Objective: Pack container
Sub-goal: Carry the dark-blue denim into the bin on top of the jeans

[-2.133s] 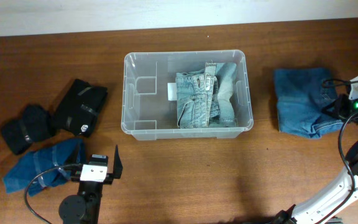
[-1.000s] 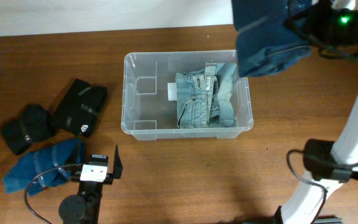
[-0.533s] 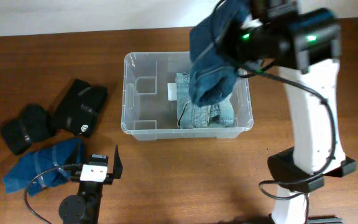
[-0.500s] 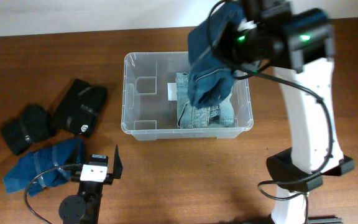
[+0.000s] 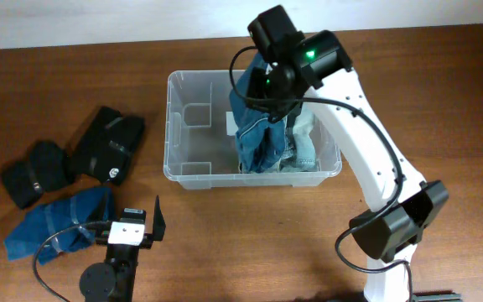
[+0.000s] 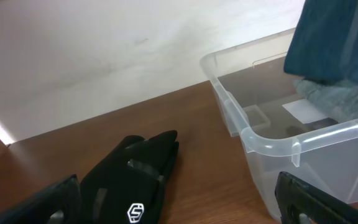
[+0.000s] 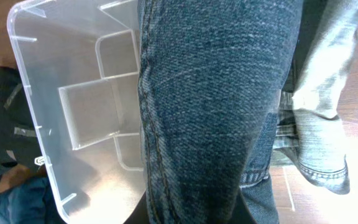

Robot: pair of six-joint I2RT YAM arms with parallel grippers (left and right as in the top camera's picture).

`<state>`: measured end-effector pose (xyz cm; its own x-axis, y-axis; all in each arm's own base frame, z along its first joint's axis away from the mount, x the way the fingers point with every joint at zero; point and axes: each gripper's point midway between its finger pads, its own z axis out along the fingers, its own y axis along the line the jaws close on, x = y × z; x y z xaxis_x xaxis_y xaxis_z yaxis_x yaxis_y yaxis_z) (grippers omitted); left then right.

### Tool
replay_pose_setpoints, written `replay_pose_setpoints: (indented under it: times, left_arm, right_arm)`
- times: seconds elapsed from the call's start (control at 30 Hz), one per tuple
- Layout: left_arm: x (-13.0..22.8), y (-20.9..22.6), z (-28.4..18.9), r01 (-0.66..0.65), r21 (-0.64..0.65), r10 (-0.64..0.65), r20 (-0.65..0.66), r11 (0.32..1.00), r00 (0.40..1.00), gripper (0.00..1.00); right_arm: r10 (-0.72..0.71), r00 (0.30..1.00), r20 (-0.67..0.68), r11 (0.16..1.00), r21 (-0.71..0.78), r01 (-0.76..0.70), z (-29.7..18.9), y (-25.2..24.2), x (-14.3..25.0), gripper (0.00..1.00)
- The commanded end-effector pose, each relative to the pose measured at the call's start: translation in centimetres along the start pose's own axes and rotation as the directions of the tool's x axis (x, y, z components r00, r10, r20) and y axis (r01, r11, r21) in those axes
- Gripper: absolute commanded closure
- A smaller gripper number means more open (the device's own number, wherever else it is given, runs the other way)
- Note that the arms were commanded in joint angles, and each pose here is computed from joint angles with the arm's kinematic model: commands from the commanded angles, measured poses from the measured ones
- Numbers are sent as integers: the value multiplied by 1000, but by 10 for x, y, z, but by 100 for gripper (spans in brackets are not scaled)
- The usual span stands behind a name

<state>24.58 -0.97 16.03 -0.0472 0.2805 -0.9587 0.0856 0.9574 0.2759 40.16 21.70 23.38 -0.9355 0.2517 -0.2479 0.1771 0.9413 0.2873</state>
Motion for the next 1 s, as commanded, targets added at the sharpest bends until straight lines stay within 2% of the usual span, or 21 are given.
replay_pose_setpoints:
  times: [0.0, 0.17, 0.23, 0.27, 0.3, 0.4, 0.47, 0.57, 0.67, 0.73, 0.77, 0.83, 0.87, 0.97]
  left_arm:
    - [1, -1, 0, 10, 5, -10, 2, 1000, 1000, 1]
    - [1, -1, 0, 10, 5, -10, 2, 1000, 1000, 1]
    - [1, -1, 0, 10, 5, -10, 2, 1000, 1000, 1]
    - [1, -1, 0, 10, 5, -10, 2, 1000, 1000, 0]
    - [1, -1, 0, 10, 5, -10, 2, 1000, 1000, 1]
    - [1, -1, 0, 10, 5, -10, 2, 1000, 1000, 1]
    - [1, -1, 0, 10, 5, -10, 2, 1000, 1000, 1]
    - [1, -1, 0, 10, 5, -10, 2, 1000, 1000, 0]
    - [1, -1, 0, 10, 5, -10, 2, 1000, 1000, 1]
    - [1, -1, 0, 10, 4, -10, 2, 1000, 1000, 1]
    - [1, -1, 0, 10, 5, -10, 2, 1000, 1000, 1]
    - [1, -1, 0, 10, 4, -10, 2, 1000, 1000, 1]
    - [1, -1, 0, 10, 5, -10, 2, 1000, 1000, 1]
    - [1, -1, 0, 10, 5, -10, 2, 1000, 1000, 1]
  right_arm:
    - [-1, 999, 44, 999, -49, 3, -17, 10, -4, 96]
    - [31, 998, 62, 1000, -4, -31, -17, 1, -7, 96]
    - [26, 996, 83, 996, 82, -33, -18, -16, -7, 70]
    - [13, 995, 95, 991, 133, -26, -19, -26, -8, 49]
    - [6, 994, 110, 981, 192, -27, -21, -38, -9, 34]
    - [-32, 990, 138, 949, 314, -13, -28, -63, -14, 21]
    - [-87, 988, 125, 935, 352, 38, -30, -74, -19, 19]
    - [-134, 985, 109, 925, 369, 85, -32, -84, -26, 19]
    - [-166, 981, 99, 919, 377, 117, -32, -91, -32, 28]
    - [-163, 982, 93, 914, 388, 115, -32, -98, -35, 50]
    - [-162, 983, 84, 911, 395, 116, -30, -102, -35, 66]
    - [-147, 987, 58, 904, 413, 110, -24, -112, -32, 90]
    - [-140, 989, 40, 899, 423, 111, -19, -117, -29, 96]
    - [-124, 991, -40, 879, 460, 129, 2, -133, -14, 96]
